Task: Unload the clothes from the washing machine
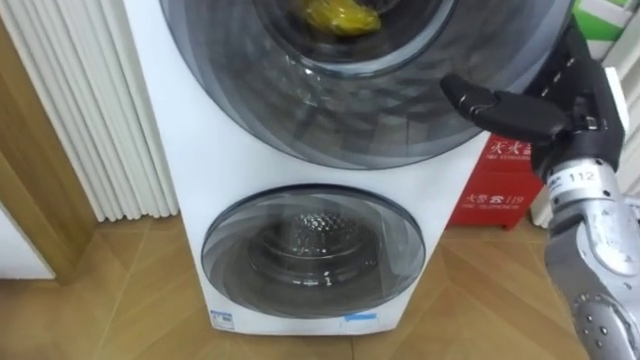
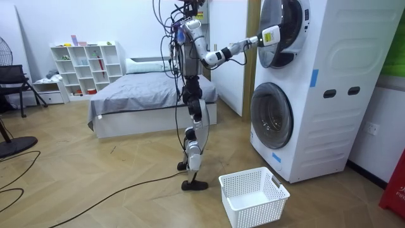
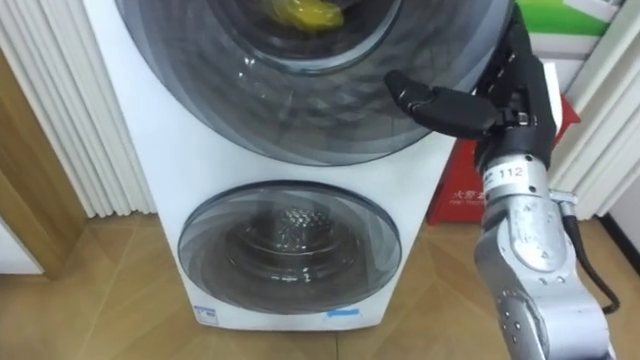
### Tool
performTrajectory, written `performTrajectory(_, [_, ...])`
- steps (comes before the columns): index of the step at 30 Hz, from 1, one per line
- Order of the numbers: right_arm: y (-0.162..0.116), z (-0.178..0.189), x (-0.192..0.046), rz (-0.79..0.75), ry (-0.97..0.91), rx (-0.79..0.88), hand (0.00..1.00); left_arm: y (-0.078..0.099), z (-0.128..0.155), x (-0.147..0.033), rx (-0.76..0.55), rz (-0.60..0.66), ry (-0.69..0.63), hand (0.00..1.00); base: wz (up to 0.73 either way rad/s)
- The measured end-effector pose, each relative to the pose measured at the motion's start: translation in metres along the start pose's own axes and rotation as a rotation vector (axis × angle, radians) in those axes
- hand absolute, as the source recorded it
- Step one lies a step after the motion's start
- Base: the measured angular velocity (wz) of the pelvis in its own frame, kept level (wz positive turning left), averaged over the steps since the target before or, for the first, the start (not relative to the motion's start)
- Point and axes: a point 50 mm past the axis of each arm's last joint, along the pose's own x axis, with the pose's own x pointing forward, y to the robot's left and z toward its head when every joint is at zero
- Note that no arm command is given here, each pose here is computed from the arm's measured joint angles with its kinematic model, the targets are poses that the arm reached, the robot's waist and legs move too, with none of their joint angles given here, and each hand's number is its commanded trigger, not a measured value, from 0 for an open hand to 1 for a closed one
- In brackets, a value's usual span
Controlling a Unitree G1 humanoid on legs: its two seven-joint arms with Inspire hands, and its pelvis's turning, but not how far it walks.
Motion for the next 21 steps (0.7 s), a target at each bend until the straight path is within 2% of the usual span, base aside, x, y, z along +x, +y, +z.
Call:
performTrajectory(9, [0.015, -0.005, -0.019, 0.08, -0.02, -0.007, 0.0, 0.001, 0.019, 0.002, 0.088, -0.005, -0.07, 0.0, -0.13])
performTrajectory(14, [0.018, -0.018, -0.039, 0.122, -0.005, 0.024, 0.0, 0.001, 0.025, 0.002, 0.116, -0.006, -0.084, 0.0, -0.01])
performTrajectory(21, [0.024, -0.044, -0.068, 0.183, 0.111, 0.059, 0.0, -0.003, 0.012, 0.002, 0.123, -0.002, -0.039, 0.0, 0.0])
